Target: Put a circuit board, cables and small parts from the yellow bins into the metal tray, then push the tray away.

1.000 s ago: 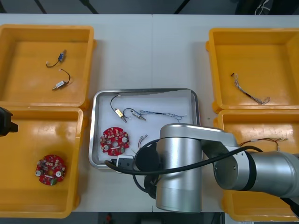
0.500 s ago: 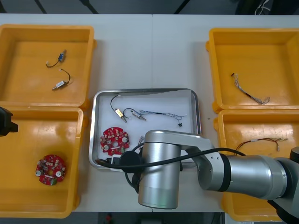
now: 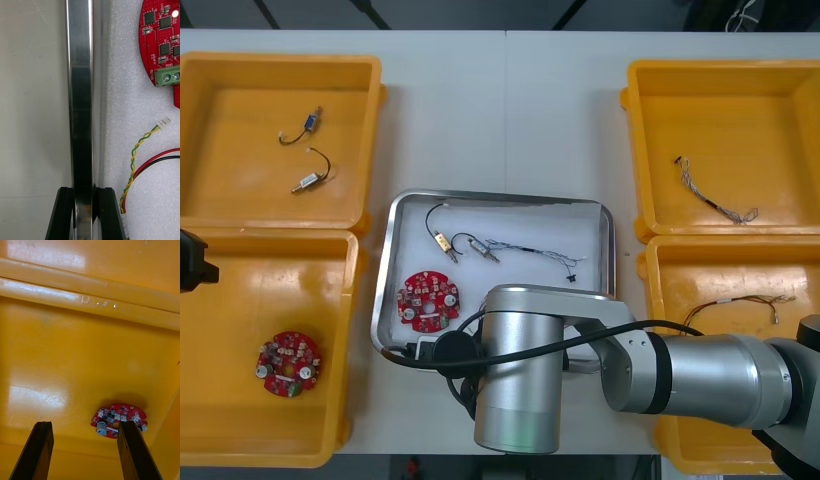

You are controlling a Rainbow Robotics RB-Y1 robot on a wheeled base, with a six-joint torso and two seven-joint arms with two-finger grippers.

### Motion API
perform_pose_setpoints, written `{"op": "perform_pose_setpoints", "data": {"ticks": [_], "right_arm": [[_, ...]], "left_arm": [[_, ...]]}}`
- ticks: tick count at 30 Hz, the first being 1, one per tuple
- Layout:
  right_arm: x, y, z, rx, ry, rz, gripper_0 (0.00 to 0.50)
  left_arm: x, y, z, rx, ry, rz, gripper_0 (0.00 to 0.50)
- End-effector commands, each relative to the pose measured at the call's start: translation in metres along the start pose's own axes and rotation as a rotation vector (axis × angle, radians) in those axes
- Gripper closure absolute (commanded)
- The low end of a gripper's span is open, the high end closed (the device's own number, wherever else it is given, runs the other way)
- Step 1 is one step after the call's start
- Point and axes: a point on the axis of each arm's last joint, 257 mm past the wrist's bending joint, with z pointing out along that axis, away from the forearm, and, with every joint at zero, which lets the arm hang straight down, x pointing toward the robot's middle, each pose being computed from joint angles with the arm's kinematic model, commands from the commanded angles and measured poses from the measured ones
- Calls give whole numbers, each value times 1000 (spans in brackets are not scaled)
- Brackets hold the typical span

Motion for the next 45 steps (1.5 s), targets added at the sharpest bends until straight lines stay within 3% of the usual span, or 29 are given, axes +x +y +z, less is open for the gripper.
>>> {"op": "perform_pose_setpoints", "data": {"ticks": [1,9,19,28,45], "right_arm": [[-10,-6,-6,22,-21,-50,500],[-5,-37,-12,87,-8,-58,500],[-12,-97,-33,213,-2,-115,500],[-21,-135,-33,243,22,-131,500],[-29,-217,-37,347,62,-119,500]], "left_arm": [[-6,-2,-7,-1,-28,71,0],[-6,-2,-7,-1,-28,71,0],[-6,-2,-7,-1,-28,71,0],[-6,-2,-7,-1,-28,71,0],[-6,-2,-7,-1,-28,71,0]]}}
